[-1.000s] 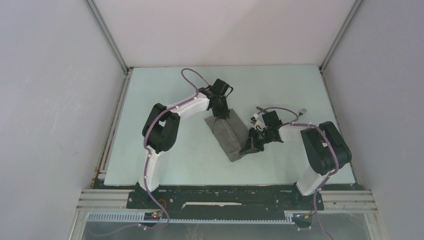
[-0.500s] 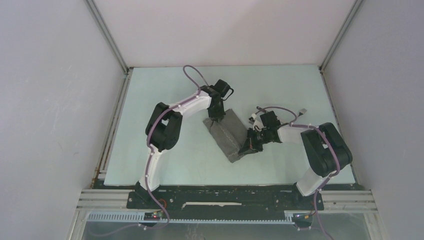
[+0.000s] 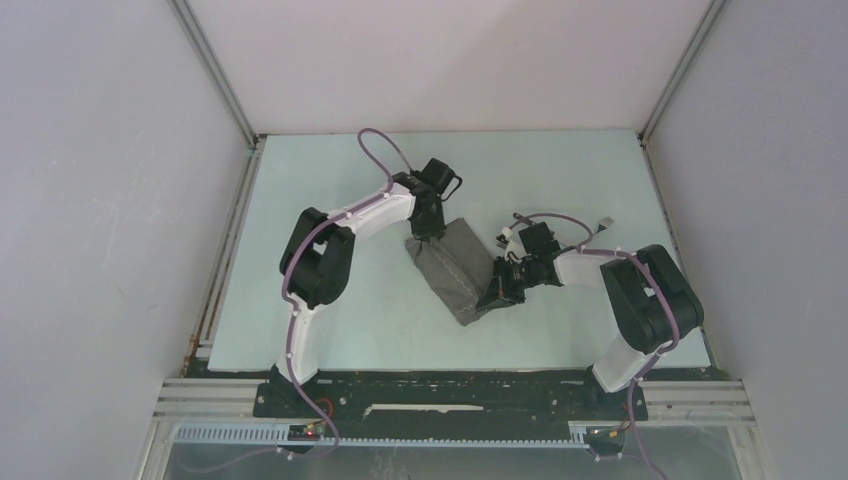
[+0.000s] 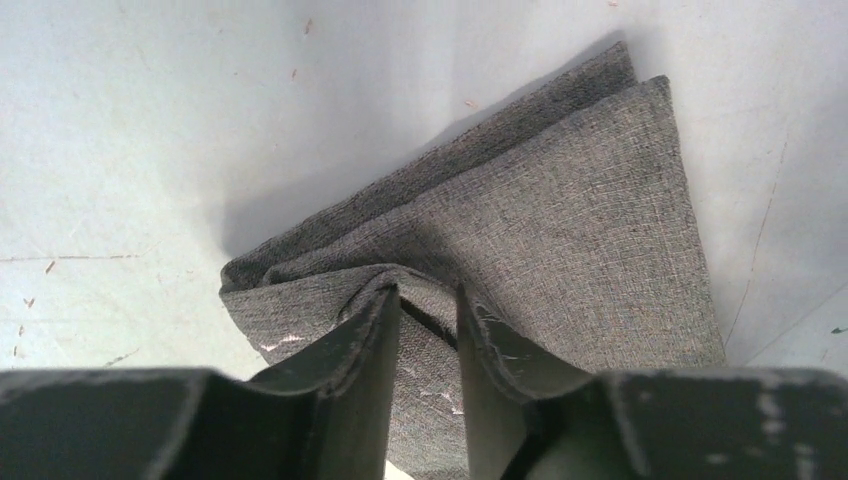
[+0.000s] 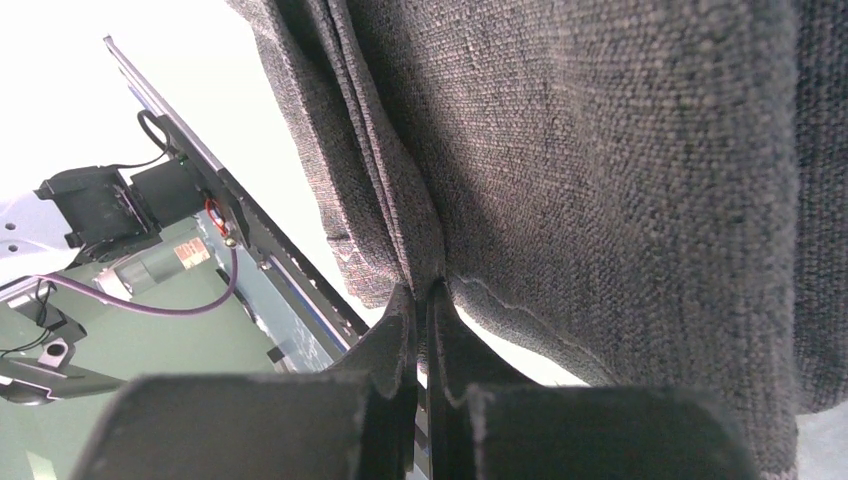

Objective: Fold the napkin into a case and place the utensils inside
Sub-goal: Smooth out the 2/3-rectangle-folded napkin at the center of the board.

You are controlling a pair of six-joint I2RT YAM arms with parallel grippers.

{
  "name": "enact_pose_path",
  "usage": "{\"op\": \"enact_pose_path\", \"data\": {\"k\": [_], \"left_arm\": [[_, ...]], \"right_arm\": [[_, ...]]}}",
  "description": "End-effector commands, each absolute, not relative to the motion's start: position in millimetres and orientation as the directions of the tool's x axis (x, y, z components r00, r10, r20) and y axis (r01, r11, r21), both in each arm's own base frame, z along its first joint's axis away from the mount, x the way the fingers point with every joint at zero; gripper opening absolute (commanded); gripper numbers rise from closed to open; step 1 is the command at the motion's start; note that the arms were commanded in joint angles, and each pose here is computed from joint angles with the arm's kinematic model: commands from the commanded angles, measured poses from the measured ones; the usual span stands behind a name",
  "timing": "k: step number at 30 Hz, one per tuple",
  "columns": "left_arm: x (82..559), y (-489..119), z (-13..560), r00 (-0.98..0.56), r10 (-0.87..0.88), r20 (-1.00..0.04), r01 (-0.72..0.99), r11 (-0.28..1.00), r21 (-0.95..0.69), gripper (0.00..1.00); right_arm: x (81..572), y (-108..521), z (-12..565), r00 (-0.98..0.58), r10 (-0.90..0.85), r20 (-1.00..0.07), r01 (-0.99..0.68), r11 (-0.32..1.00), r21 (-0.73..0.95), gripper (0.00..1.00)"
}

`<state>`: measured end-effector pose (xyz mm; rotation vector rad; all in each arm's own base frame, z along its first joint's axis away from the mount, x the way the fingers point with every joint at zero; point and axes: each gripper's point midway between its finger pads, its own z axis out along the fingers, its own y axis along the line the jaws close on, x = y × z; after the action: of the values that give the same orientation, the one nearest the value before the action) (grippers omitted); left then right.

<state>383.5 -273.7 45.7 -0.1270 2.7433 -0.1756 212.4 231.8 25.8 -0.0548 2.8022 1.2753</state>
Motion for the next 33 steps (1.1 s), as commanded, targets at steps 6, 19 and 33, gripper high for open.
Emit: {"op": "enact_pose_path", "data": {"k": [6, 19, 33], "left_arm": [[402.6, -288.2, 121.0, -0.841, -0.131, -0.526, 0.037, 0.954, -0.297, 0.57], [381.2, -288.7, 115.1, -0.874, -0.401, -0.274, 0.02, 0.535, -0.845, 0.11], [385.4, -279.7, 69.1, -0.844, -0.49, -0.217, -0.048, 0.473, -0.88, 0.0]], "right_arm": [[217.6, 231.3, 18.9, -0.998, -0.009, -0.069, -0.058, 0.663, 0.747, 0.0], [220.5, 228.9, 20.6, -0.997, -0.007, -0.077, -0.063, 0.656, 0.752, 0.0], [221.3, 226.4, 20.0, -0.997, -0.003, -0.073, -0.058, 0.655, 0.753, 0.0]]}}
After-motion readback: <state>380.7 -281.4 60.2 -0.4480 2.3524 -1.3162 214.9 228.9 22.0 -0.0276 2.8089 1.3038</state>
